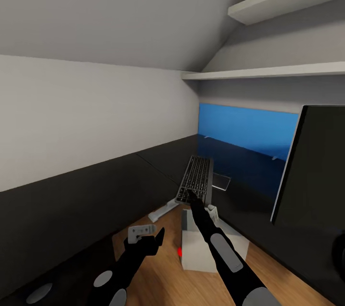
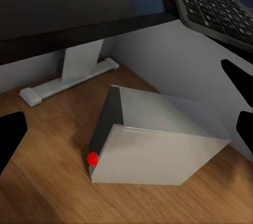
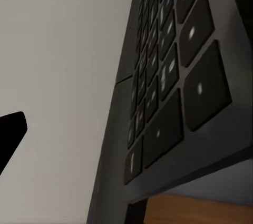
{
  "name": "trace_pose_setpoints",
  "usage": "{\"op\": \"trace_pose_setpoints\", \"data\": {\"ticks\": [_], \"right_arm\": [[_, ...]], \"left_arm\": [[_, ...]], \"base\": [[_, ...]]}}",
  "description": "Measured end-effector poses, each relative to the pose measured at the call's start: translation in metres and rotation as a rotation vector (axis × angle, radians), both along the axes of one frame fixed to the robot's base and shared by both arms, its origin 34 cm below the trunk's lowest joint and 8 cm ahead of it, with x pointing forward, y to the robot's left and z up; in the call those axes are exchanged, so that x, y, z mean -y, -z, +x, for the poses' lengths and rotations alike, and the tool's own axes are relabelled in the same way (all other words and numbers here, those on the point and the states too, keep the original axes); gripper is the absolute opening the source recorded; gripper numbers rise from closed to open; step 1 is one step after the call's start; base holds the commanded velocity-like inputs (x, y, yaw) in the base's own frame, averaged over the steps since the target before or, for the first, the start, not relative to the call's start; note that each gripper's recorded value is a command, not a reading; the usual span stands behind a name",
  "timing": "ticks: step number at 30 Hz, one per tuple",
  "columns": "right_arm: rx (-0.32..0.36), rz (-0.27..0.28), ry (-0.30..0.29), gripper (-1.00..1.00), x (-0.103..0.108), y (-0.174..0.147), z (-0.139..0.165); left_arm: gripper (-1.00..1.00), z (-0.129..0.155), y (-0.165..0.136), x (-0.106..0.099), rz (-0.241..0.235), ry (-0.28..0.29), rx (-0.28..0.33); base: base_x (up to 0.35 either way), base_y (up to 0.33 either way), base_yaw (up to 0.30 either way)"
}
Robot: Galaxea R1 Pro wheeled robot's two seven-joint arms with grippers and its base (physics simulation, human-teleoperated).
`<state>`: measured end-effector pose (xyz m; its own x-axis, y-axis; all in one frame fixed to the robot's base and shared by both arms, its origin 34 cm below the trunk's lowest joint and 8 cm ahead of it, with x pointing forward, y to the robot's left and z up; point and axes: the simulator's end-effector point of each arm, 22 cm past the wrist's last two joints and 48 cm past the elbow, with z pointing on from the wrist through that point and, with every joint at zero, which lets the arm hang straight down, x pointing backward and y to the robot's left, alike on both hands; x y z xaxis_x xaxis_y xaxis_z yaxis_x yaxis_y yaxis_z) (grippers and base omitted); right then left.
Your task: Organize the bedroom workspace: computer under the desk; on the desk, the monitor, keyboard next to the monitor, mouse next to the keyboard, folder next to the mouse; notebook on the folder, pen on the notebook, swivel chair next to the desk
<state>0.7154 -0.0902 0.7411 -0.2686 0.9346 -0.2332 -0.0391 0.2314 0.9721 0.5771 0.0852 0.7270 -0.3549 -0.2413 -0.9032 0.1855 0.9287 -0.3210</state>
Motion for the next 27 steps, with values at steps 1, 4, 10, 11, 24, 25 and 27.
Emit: {"op": "trace_pose_setpoints", "data": {"ticks": [1, 4, 10, 11, 24, 25, 27], "right_arm": [[-0.001, -0.001, 0.000, 1.00, 0.000, 0.000, 0.000], [-0.003, -0.001, 0.000, 1.00, 0.000, 0.001, 0.000], [-0.003, -0.002, -0.001, -1.00, 0.000, 0.001, 0.000], [-0.002, -0.005, -0.002, -1.00, 0.000, 0.001, 0.000], [0.006, -0.003, -0.002, -1.00, -0.001, -0.003, 0.000], [0.007, -0.003, -0.002, -1.00, -0.001, -0.006, 0.001], [0.009, -0.002, -0.002, -1.00, -0.001, -0.011, 0.001]], "left_arm": [[1.00, 0.000, 0.000, 0.000, 0.000, 0.000, 0.000], [1.00, 0.000, 0.000, 0.000, 0.000, 0.000, 0.000], [1.00, 0.000, 0.000, 0.000, 0.000, 0.000, 0.000], [1.00, 0.000, 0.000, 0.000, 0.000, 0.000, -0.001], [1.00, 0.000, -0.001, 0.000, -0.001, -0.001, -0.003], [1.00, 0.001, -0.003, 0.000, -0.001, -0.001, -0.003], [1.00, 0.002, -0.007, 0.000, -0.001, -0.002, -0.003]], "base": [[0.000, 0.000, 0.000], [0.000, 0.000, 0.000], [0.000, 0.000, 0.000], [0.000, 0.000, 0.000], [0.000, 0.000, 0.000], [0.000, 0.000, 0.000], [0.000, 0.000, 0.000]]}}
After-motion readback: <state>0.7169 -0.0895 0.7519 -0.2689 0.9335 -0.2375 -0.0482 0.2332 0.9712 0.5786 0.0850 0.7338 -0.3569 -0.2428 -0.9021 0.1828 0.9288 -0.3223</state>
